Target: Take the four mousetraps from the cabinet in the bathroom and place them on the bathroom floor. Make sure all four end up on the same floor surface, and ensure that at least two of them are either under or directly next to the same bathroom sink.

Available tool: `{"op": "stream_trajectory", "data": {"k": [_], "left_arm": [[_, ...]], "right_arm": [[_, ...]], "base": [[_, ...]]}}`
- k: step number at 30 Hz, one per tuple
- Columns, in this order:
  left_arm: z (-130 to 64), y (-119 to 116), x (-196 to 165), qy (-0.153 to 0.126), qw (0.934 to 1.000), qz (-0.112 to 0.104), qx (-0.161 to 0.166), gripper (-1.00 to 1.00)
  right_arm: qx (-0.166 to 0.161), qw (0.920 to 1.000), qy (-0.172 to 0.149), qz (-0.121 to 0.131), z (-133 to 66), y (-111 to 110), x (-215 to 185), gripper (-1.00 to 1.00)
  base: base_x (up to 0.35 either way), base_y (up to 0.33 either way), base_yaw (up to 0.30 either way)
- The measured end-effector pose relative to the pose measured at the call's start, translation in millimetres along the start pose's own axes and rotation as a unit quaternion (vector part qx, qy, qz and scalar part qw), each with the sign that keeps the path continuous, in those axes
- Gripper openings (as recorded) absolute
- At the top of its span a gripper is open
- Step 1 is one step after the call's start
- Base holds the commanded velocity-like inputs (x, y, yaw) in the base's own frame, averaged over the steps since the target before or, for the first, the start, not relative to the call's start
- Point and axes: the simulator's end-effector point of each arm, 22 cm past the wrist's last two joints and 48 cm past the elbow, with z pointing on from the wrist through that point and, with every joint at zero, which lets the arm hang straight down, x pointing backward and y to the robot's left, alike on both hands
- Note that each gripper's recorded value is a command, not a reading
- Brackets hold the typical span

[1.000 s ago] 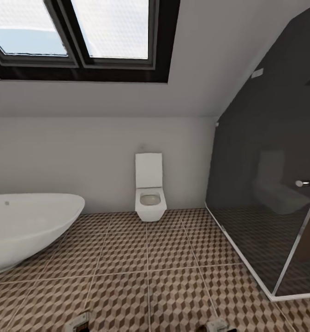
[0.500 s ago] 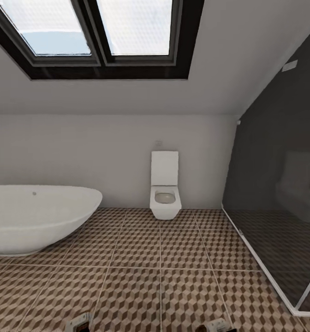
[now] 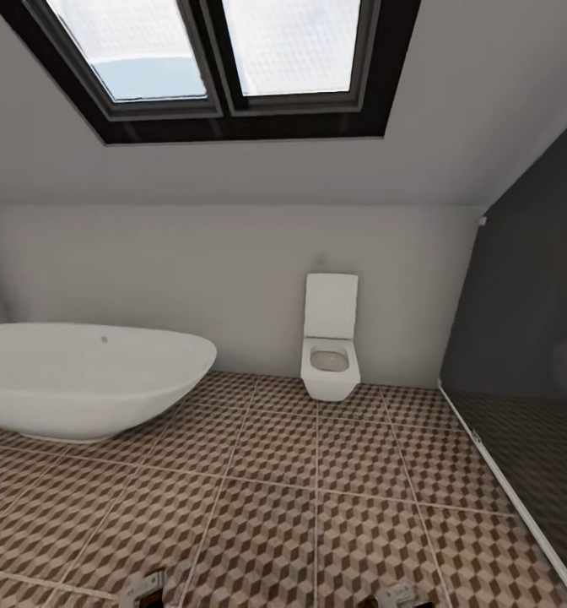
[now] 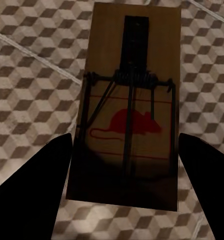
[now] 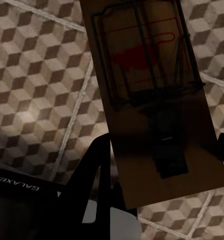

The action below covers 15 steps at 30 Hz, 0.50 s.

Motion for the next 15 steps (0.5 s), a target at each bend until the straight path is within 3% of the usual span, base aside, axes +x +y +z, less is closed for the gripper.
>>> {"op": "stream_trajectory", "data": {"k": [5, 15], "left_arm": [[0.6, 0.6, 1.7, 0.002, 1.0000, 0.000, -0.001, -1.00], [0.8, 0.8, 2.4, 0.003, 1.0000, 0.001, -0.001, -1.00]], "right_arm": [[0.000, 1.0000, 0.002, 0.000, 1.0, 0.1, 1.7, -1.00], [0.000, 1.0000, 0.003, 0.000, 1.4, -0.1, 2.3, -1.00]], "base": [[0.000, 0.000, 0.209], [0.000, 0.000, 0.056]]}}
